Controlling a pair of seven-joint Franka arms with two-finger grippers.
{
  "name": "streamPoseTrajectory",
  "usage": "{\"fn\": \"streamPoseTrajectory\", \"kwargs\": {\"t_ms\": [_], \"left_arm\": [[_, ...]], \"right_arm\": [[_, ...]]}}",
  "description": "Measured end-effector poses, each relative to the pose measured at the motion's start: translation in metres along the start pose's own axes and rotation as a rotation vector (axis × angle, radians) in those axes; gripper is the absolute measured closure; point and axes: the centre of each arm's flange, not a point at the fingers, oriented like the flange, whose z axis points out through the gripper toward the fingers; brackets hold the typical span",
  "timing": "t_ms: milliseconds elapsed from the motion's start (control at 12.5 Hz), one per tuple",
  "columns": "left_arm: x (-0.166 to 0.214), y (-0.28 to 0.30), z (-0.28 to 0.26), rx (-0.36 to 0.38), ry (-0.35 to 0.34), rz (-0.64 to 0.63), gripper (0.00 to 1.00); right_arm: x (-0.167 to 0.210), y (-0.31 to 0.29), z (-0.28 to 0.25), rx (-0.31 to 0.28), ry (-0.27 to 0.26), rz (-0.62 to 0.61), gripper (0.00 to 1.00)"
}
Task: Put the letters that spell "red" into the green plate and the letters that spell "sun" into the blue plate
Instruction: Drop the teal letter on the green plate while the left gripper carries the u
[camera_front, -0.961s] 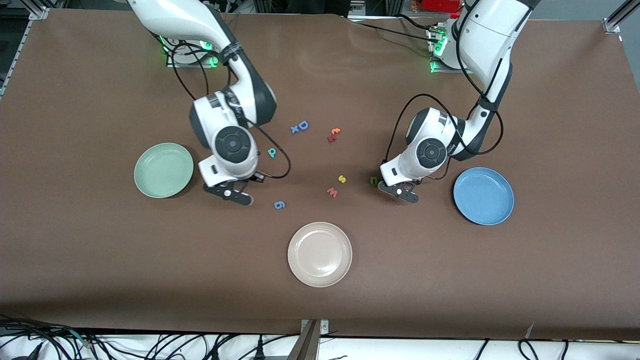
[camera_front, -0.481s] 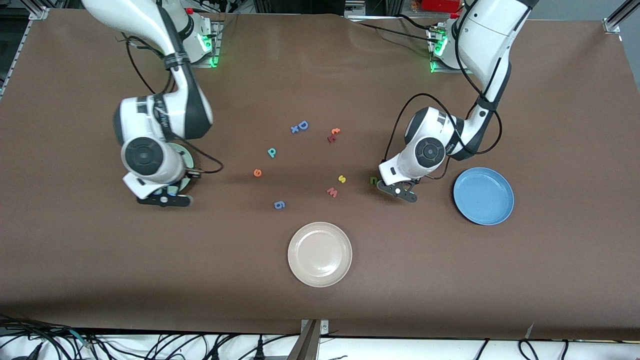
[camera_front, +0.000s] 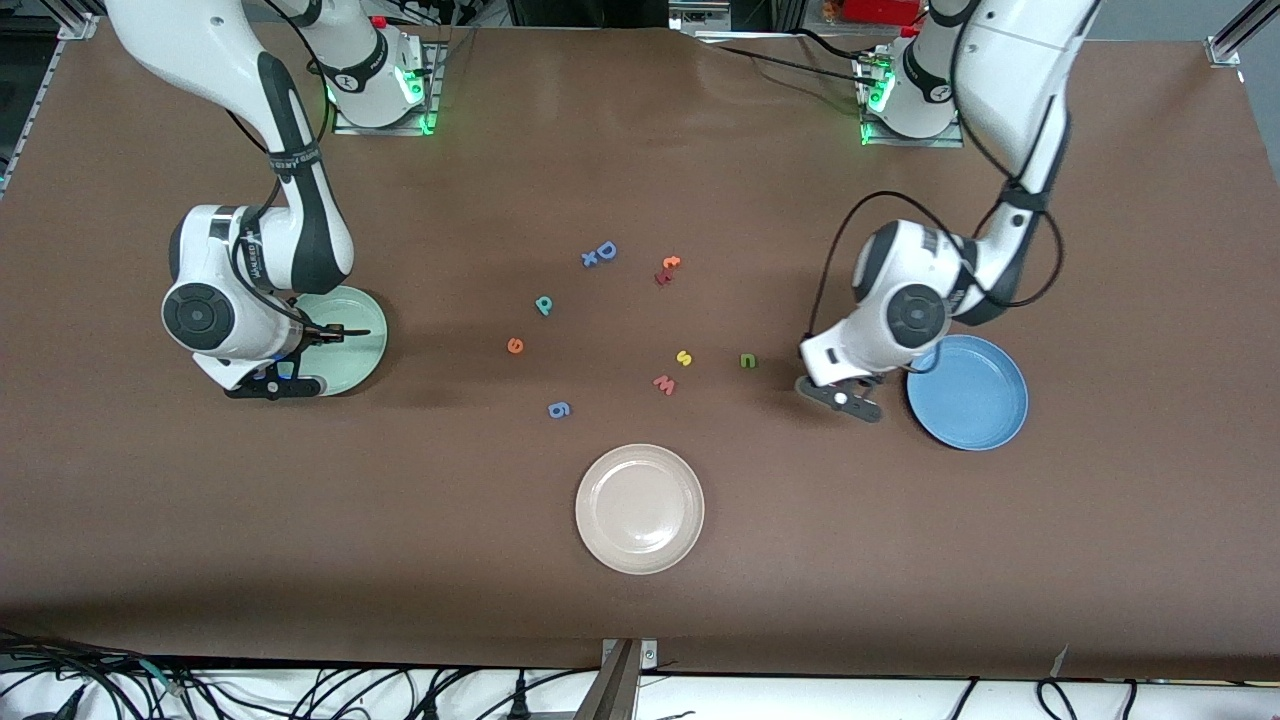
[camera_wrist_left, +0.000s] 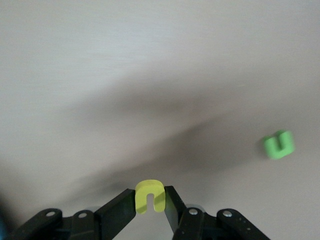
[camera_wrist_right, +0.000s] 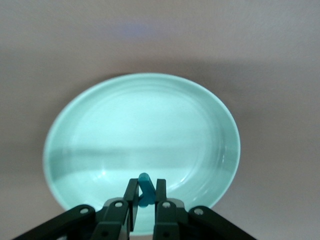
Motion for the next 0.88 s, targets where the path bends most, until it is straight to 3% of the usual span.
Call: {"fn": "streamPoseTrajectory", "kwargs": {"t_ms": [240, 481, 881], "left_arm": [[-0.029, -0.097, -0.042, 0.014, -0.015, 0.081, 0.67], [-0.053, -0.154, -0.035, 0.021, -0.042, 0.123, 0.67], [-0.055, -0.179, 0.017, 0.065, -0.051, 0.119, 0.67]], "right_arm": [[-0.006, -0.003, 0.028, -0.011, -0.012, -0.007, 0.83], [-0.006, -0.004, 0.038, -0.020, -0.026, -0.009, 0.79], [-0.003, -0.015, 0.020, -0.007, -0.001, 0.007, 0.26]]}}
